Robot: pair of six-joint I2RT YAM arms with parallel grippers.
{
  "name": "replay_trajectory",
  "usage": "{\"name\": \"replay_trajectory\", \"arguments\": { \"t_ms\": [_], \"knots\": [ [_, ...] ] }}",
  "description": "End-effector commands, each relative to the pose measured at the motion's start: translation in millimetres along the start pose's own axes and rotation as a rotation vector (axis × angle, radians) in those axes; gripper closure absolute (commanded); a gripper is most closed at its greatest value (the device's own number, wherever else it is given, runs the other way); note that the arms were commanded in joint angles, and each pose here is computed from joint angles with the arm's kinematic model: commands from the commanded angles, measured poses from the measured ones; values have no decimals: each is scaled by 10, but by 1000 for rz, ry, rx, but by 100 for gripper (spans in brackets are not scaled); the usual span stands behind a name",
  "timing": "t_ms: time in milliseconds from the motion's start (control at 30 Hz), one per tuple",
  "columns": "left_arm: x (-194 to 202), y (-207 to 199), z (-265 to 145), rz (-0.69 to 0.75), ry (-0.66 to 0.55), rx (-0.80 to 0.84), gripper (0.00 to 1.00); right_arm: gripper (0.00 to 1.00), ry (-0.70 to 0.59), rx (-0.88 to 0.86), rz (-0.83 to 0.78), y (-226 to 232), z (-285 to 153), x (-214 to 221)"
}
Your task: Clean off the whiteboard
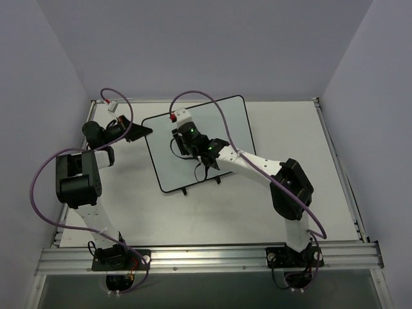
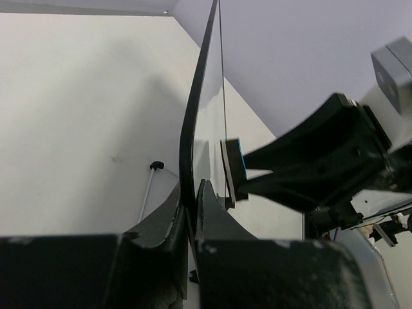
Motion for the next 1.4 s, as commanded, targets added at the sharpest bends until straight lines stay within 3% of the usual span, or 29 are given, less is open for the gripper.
{"name": "replay_trajectory", "arguments": {
  "t_ms": [0,267,467,533,833,967,1100,1200,1367],
  "knots": [
    [-253,-178,-67,417,-23,43,95,100,-24,14,14,31,-41,-45],
    [-275,-147,-84,415,-31,33,86,100,-33,130,81,-408,-421,135],
    [-306,-116,-132,416,-45,18,86,100,35,211,229,-1097,-499,778],
    [-312,-107,-149,417,-48,14,91,100,64,249,244,-1271,-534,975],
    [-312,-45,-190,406,-55,-4,95,100,23,245,271,-1313,-598,1009],
    [-335,-63,-202,416,-64,-11,88,97,-4,235,281,-1302,-610,998],
    [-333,-60,-204,417,-65,-14,88,100,-2,239,280,-1319,-601,1027],
    [-335,-65,-207,422,-68,-18,91,100,56,338,317,-1590,-643,1138],
    [-341,-59,-205,420,-71,-19,92,100,79,306,371,-1802,-658,1328]
  ]
}}
Point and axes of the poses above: each gripper's point midway between its finger pads, its own z axis out along the fingers, its own y axis along the line the jaws close on, x = y × z, the point moved 1 cm from there along -z, back along the fingers, and after that the axes turned 5 degrees about -z, right-handed, at the moved point
